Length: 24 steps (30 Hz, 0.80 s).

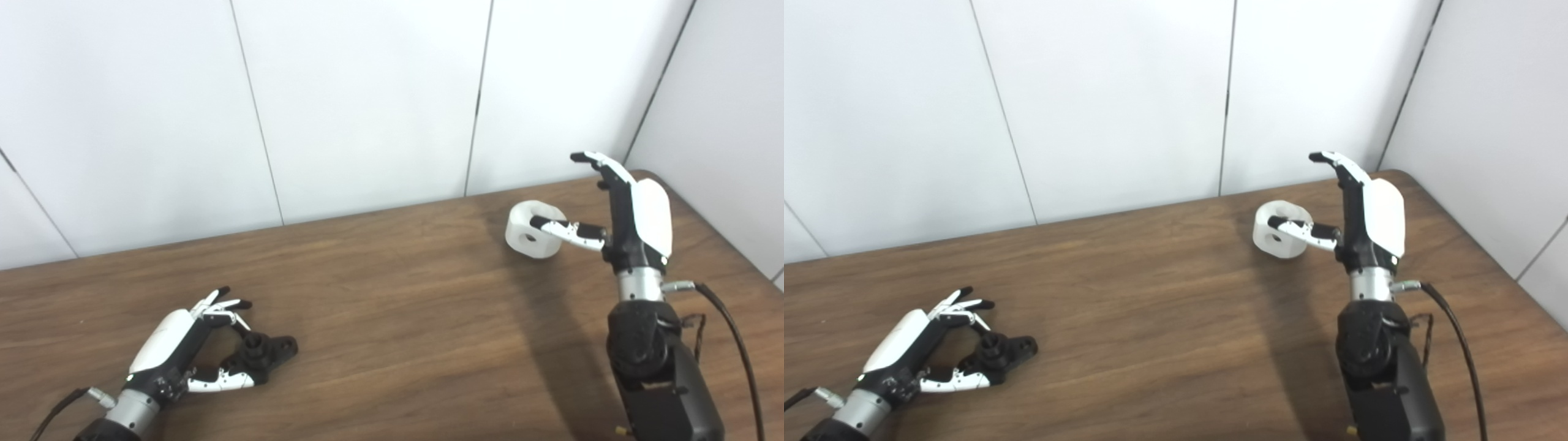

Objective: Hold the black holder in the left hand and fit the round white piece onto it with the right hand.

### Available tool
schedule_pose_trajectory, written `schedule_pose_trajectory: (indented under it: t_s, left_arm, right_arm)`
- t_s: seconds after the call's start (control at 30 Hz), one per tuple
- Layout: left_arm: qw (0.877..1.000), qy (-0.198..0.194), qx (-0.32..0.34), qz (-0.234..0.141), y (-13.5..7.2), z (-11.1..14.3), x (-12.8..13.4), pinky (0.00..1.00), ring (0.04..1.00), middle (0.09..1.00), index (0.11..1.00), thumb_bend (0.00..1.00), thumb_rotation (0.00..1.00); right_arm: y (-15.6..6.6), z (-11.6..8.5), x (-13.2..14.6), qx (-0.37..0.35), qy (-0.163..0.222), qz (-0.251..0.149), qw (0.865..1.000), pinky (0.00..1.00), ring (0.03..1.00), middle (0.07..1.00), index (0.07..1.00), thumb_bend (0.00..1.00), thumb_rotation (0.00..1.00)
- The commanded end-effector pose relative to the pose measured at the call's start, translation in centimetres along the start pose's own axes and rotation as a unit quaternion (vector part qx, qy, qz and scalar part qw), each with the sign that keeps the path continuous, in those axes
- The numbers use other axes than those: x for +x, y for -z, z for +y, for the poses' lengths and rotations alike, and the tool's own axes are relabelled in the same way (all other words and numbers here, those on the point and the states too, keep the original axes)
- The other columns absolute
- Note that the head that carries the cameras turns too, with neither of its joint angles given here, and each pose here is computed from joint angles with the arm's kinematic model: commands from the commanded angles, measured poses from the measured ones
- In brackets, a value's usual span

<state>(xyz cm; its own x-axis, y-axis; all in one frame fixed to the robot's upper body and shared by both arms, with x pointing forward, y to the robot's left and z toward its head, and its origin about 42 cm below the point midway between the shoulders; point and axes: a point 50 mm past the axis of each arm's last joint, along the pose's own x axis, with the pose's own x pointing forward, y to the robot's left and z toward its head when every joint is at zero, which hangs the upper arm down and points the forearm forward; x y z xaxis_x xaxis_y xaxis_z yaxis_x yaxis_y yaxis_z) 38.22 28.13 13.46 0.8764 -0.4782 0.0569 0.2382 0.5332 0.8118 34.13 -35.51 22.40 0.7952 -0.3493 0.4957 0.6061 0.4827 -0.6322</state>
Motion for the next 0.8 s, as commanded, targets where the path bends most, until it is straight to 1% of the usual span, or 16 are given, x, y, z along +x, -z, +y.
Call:
schedule_pose_trajectory:
  t_s: [0.0, 0.13, 0.27, 0.47, 0.6, 0.7, 0.77]
  left_arm:
    - [1.000, -0.014, 0.014, -0.013, 0.0, 1.9, 0.2, 1.00, 1.000, 0.851, 0.483, 0.52, 0.04]
    - [1.000, -0.014, 0.014, -0.011, 0.1, 2.0, 0.1, 1.00, 1.000, 0.849, 0.483, 0.52, 0.04]
    - [1.000, -0.014, 0.012, -0.010, 0.1, 2.1, 0.1, 1.00, 1.000, 0.848, 0.484, 0.52, 0.04]
    - [1.000, -0.013, 0.015, -0.012, 0.0, 2.2, 0.1, 1.00, 0.998, 0.846, 0.484, 0.52, 0.04]
    - [1.000, -0.013, 0.014, -0.011, 0.0, 2.2, 0.1, 1.00, 0.996, 0.846, 0.484, 0.52, 0.04]
    - [1.000, -0.012, 0.012, -0.013, 0.1, 2.2, 0.1, 1.00, 0.997, 0.846, 0.484, 0.52, 0.04]
    - [1.000, -0.012, 0.011, -0.014, 0.1, 2.1, 0.1, 1.00, 0.998, 0.846, 0.484, 0.52, 0.04]
  right_arm:
    - [-0.9, -1.0, 2.1, -0.007, 0.016, -0.020, 1.000, 0.72, 0.836, 0.829, 0.754, 0.76, 0.33]
    - [-0.5, -0.8, 2.5, -0.018, -0.008, -0.010, 1.000, 0.73, 0.868, 0.849, 0.769, 0.78, 0.41]
    - [-0.3, -0.6, 2.6, -0.022, -0.022, 0.002, 1.000, 0.77, 0.899, 0.865, 0.784, 0.79, 0.46]
    - [0.2, -0.7, 3.0, -0.024, -0.039, 0.016, 0.999, 0.80, 0.927, 0.879, 0.799, 0.79, 0.46]
    - [0.5, -0.8, 3.3, -0.030, -0.050, 0.025, 0.998, 0.79, 0.933, 0.883, 0.801, 0.79, 0.46]
    - [0.7, -0.7, 3.3, -0.033, -0.058, 0.031, 0.997, 0.80, 0.944, 0.892, 0.797, 0.78, 0.44]
    - [0.8, -0.7, 3.4, -0.035, -0.062, 0.034, 0.997, 0.80, 0.956, 0.898, 0.796, 0.78, 0.45]
